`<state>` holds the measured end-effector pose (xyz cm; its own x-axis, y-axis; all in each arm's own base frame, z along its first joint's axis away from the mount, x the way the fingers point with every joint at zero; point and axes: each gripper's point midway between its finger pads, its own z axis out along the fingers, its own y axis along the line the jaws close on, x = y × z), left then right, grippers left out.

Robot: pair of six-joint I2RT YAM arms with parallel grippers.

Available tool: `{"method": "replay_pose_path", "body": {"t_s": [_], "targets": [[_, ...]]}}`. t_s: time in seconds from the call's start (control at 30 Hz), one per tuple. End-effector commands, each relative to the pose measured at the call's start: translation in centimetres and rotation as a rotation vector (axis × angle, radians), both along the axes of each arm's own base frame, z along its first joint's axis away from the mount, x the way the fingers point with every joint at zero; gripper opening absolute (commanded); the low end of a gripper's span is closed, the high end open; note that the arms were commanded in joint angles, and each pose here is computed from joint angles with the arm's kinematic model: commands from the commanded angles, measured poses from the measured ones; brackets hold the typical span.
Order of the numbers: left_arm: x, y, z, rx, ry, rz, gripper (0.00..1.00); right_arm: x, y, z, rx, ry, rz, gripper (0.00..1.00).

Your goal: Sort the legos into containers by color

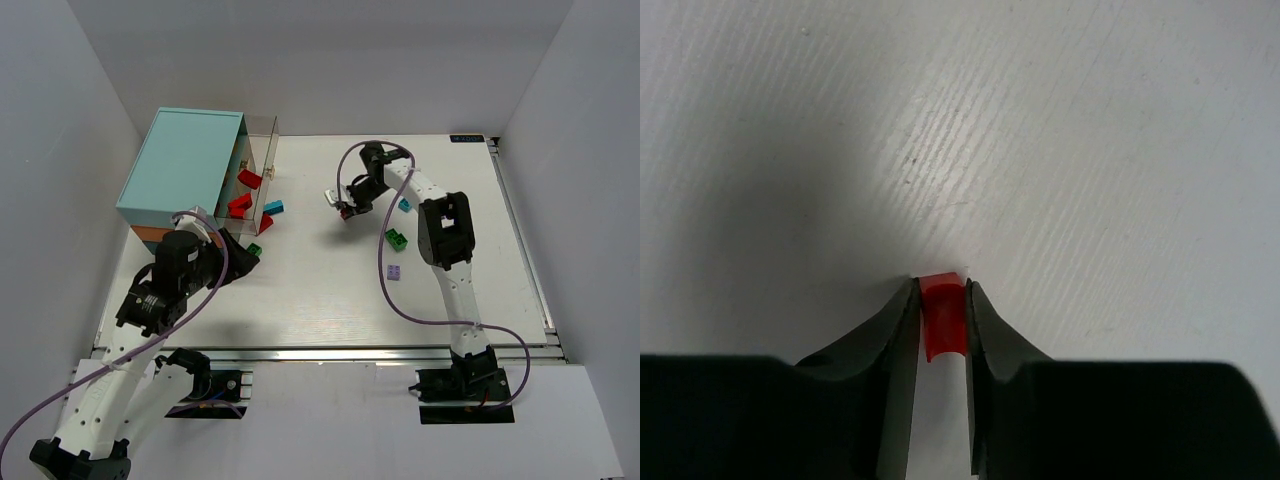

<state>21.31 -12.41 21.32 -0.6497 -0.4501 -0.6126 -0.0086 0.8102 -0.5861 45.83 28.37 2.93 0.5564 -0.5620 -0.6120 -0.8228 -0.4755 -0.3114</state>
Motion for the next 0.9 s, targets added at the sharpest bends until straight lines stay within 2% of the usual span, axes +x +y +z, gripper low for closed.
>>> {"method": "replay_pose_path", "body": {"t_s": [0.0, 0.07, 0.13, 0.17, 0.23, 0.27, 0.3, 0.33, 0.4, 0.43, 0.5, 0.53, 0.7, 0.87], "targets": [[0.2, -0.1, 1.3, -0.01, -0.041, -0.003, 0.78, -2.6, -1.1, 0.8, -0.029, 0.092, -0.018, 0.03], [0.2, -0.1, 1.2, -0.011, -0.041, 0.0, 0.78, -2.6, -0.1, 4.3, 0.036, 0.07, -0.038, 0.0], [0.0, 0.0, 1.2, -0.013, -0.043, 0.004, 0.78, -3.1, 1.3, 7.8, 0.123, 0.111, -0.088, 0.0], [0.0, 0.0, 1.1, -0.017, -0.044, 0.006, 0.78, -3.4, 3.2, 11.7, 0.215, 0.074, -0.076, 0.0], [0.0, 0.0, 1.1, -0.023, -0.05, 0.006, 0.78, -3.7, 4.5, 15.5, 0.296, 0.154, -0.185, 0.0], [0.1, 0.0, 1.1, -0.025, -0.056, 0.008, 0.77, -3.9, 6.3, 19.6, 0.389, 0.187, -0.242, 0.0], [0.2, -0.1, 1.1, -0.028, -0.06, 0.008, 0.77, -3.4, 7.3, 21.8, 0.447, 0.105, -0.207, 0.0], [0.3, -0.1, 1.5, -0.032, -0.076, 0.008, 0.77, -4.2, 8.2, 22.9, 0.476, 0.233, -0.299, 0.0], [0.5, -0.2, 1.8, -0.038, -0.092, 0.008, 0.77, -4.6, 10.5, 27.6, 0.604, 0.216, -0.29, 0.0], [0.5, -0.1, 2.1, -0.041, -0.102, 0.01, 0.77, -5.2, 11.2, 28.8, 0.63, 0.301, -0.335, 0.0], [0.6, 0.0, 2.3, -0.037, -0.114, 0.017, 0.77, -5.7, 13.4, 31.2, 0.706, 0.297, -0.315, 0.0], [0.6, 0.1, 2.3, -0.037, -0.114, 0.018, 0.78, -6.0, 14.0, 32.1, 0.73, 0.343, -0.333, 0.0], [0.6, 0.1, 2.5, -0.041, -0.122, 0.022, 0.78, -6.6, 18.6, 34.2, 0.821, 0.382, -0.326, 0.0], [0.4, 0.5, 2.8, -0.044, -0.133, 0.041, 0.78, -7.1, 22.8, 34.1, 0.91, 0.387, -0.329, 0.03]]}}
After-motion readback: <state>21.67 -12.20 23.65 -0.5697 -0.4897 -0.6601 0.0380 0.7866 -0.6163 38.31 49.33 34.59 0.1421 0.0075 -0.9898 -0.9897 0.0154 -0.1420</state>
